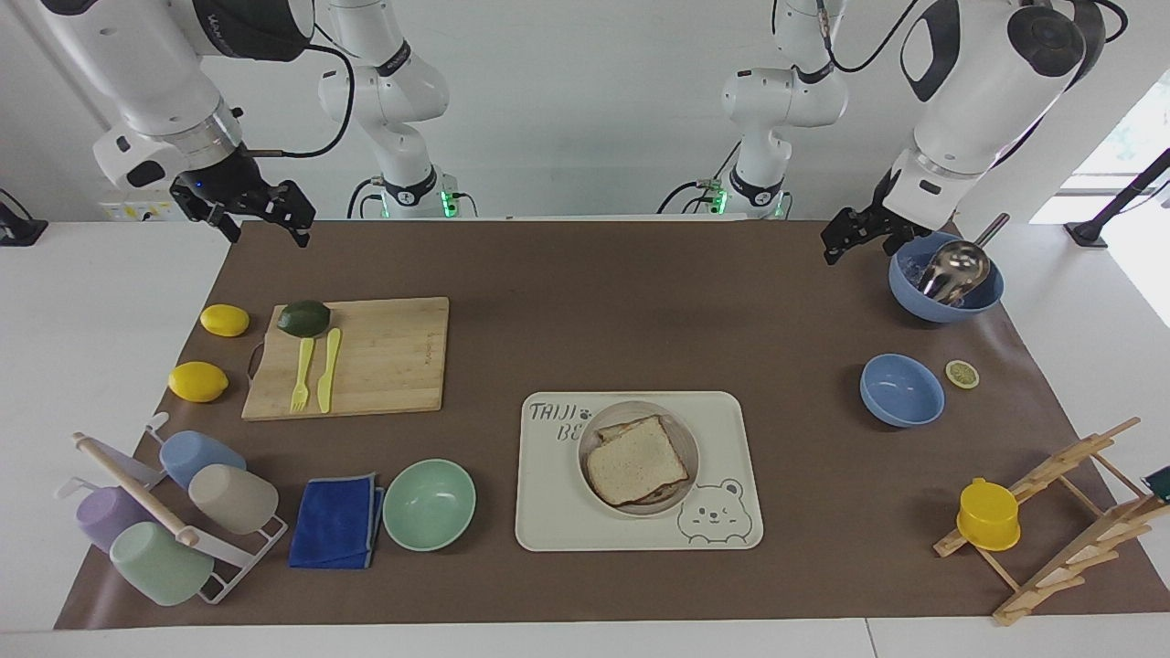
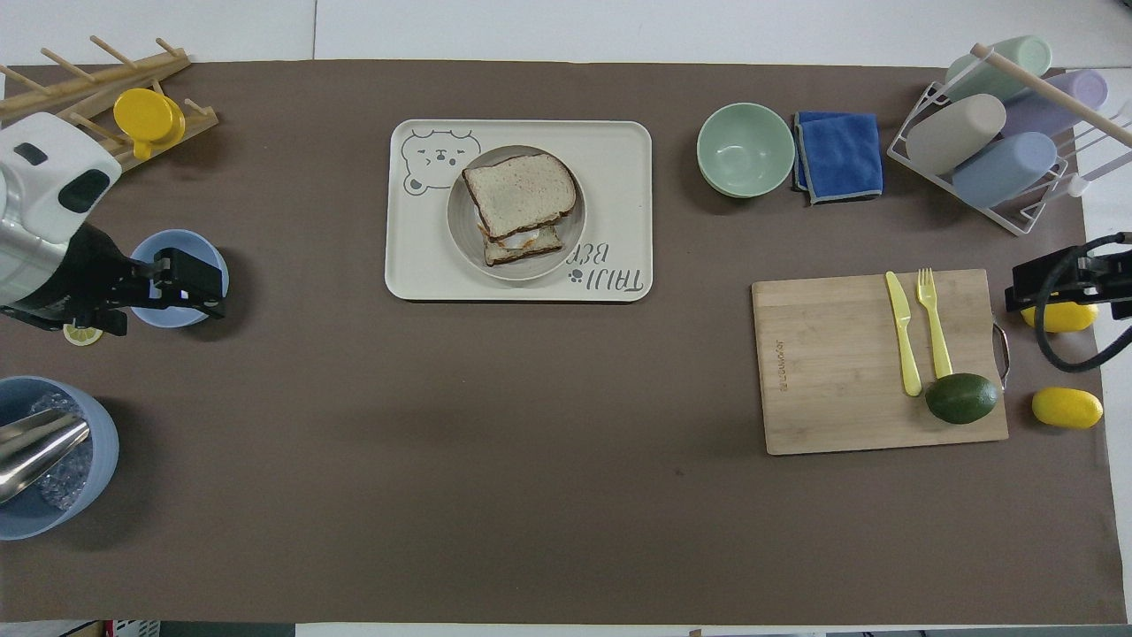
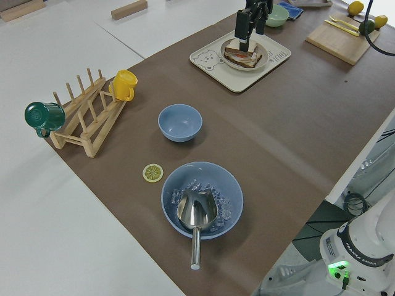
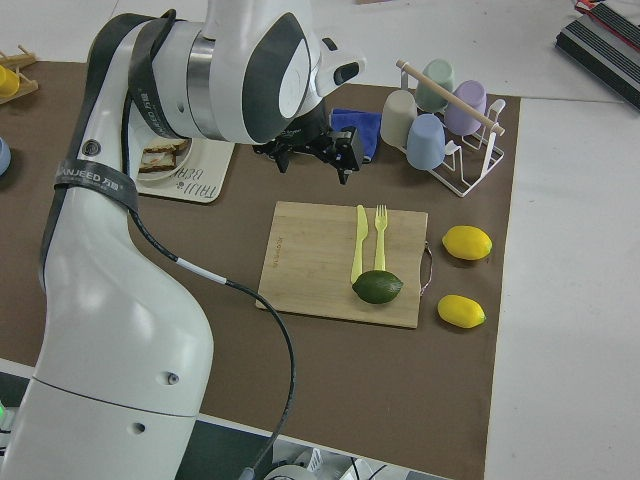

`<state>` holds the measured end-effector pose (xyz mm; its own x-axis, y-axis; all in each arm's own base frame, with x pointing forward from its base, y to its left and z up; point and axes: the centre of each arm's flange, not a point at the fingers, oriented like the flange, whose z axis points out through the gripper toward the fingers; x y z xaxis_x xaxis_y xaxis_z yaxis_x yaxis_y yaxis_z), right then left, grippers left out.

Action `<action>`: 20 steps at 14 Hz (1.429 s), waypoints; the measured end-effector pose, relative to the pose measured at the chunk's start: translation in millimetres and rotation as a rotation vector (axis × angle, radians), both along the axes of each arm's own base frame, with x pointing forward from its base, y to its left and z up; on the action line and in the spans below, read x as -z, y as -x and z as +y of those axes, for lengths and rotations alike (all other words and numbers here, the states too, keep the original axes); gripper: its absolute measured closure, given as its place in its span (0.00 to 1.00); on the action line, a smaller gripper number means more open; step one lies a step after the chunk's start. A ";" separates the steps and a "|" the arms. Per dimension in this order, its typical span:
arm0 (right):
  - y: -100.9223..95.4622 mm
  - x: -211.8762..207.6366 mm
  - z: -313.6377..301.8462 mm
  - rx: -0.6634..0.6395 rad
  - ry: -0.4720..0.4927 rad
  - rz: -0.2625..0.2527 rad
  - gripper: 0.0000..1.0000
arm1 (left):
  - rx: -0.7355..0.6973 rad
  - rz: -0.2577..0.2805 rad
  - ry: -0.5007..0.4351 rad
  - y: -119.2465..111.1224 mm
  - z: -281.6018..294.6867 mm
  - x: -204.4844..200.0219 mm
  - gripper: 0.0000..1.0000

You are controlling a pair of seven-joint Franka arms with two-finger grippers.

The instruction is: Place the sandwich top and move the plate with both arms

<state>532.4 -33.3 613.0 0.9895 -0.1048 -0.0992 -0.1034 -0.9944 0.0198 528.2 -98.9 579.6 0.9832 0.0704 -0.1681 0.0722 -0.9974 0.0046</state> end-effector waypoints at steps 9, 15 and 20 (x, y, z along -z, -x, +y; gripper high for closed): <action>0.0 0.0 0.1 0.000 0.000 0.000 0.00 | 0.008 -0.067 0.012 -6.2 -4.4 -12.1 0.00; 0.0 0.0 -0.2 0.000 0.000 0.000 0.00 | 0.007 -0.060 0.011 -6.1 -3.1 -11.2 0.00; 0.0 0.0 -0.3 0.000 0.000 0.000 0.00 | -0.015 -0.067 0.011 -8.9 10.4 -14.1 0.00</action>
<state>532.4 -33.6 613.0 0.9895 -0.1053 -0.0992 -0.1038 -0.9944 0.0198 537.0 -88.6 593.8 0.9911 0.0841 -0.1030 0.0867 -0.9960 0.0212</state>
